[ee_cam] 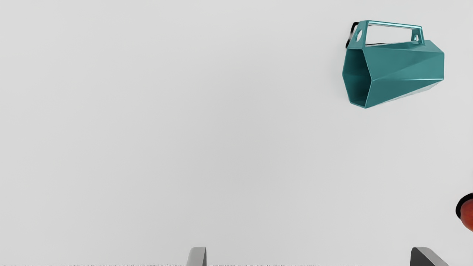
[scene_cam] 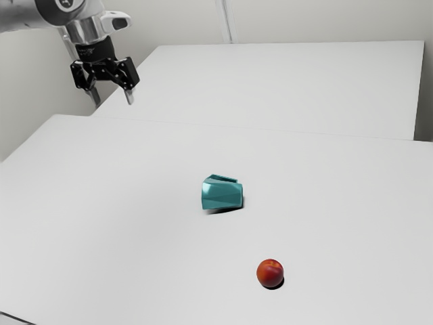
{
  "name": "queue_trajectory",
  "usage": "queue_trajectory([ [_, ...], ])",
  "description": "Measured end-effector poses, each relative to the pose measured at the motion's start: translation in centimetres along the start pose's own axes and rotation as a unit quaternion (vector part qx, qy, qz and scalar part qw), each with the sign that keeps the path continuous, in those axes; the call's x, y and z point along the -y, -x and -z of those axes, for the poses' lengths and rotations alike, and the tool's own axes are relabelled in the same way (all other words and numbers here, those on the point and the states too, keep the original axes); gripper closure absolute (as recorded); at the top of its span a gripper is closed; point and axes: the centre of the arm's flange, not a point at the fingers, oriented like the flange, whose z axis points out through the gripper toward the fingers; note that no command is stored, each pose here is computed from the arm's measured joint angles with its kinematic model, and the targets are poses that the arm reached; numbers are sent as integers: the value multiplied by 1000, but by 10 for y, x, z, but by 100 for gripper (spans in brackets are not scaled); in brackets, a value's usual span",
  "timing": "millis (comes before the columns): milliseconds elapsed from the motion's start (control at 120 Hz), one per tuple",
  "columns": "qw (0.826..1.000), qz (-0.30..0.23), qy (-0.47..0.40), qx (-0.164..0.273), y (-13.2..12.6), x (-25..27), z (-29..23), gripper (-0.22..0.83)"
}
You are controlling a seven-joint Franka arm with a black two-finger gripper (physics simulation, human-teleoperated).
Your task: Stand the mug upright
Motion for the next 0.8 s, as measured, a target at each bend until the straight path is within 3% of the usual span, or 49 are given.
queue_trajectory([
  [175, 1000, -16, 9, 6, 4, -15, -18, 0],
  [300, 990, -4, 120, 72, -8, -15, -122, 0],
  [400, 963, 44, 249, 91, -10, 10, -198, 0],
  [550, 922, 77, 377, 49, -17, 23, -252, 0],
  [800, 889, 88, 447, -35, -49, 12, -308, 0],
])
